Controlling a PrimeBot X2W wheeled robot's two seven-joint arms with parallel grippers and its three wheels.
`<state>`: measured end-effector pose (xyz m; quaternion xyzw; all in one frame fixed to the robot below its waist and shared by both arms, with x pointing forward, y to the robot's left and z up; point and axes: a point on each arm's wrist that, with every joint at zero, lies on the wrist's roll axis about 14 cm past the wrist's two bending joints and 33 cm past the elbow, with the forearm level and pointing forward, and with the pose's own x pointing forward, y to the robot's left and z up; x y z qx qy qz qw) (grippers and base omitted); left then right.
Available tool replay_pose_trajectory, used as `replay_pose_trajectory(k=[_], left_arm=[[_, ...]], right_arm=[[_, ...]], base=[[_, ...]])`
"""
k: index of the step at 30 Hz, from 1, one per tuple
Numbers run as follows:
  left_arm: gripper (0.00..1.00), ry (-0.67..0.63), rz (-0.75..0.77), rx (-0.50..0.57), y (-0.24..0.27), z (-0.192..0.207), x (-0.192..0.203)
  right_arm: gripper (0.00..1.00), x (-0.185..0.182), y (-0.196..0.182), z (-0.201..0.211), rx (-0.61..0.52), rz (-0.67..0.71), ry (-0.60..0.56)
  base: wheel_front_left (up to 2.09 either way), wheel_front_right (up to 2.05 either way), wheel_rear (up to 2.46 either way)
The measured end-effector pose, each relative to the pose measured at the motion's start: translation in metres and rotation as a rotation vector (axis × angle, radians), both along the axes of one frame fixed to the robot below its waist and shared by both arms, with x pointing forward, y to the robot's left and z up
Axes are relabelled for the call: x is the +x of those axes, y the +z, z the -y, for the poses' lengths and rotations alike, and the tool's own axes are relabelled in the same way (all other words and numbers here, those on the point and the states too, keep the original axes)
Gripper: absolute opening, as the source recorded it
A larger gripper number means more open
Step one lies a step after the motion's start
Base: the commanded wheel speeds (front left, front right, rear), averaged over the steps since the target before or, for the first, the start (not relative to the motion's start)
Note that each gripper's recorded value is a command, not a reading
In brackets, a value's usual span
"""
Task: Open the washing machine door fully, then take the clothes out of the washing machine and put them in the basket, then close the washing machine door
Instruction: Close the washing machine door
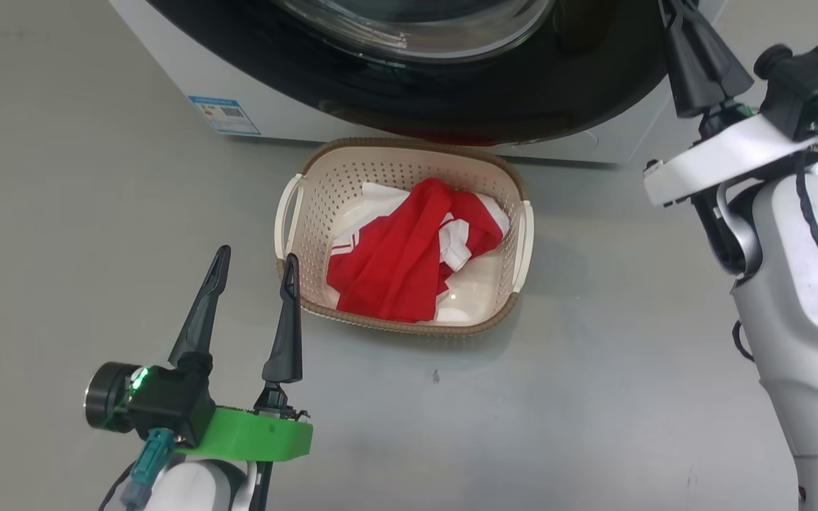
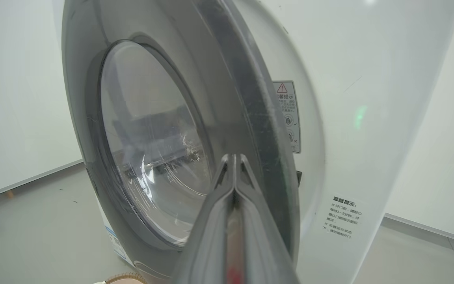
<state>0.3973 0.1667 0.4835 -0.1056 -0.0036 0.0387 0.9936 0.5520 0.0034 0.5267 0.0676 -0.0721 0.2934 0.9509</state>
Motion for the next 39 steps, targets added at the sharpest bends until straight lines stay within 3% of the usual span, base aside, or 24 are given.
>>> replay_pose_trajectory(k=[22,39], left_arm=[[1.0,-0.012,-0.014,-0.02,-0.01,0.003,0.021],[1.0,-0.006,-0.015,-0.024,-0.011,0.001,0.023]], right_arm=[[0.0,0.061,-0.004,0.0,0.003,0.017,-0.021],[0.0,0.084,0.0,0.011,-0.01,0.031,-0.049]], base=[[0.0,0.0,0.0],[0.0,0.0,0.0]])
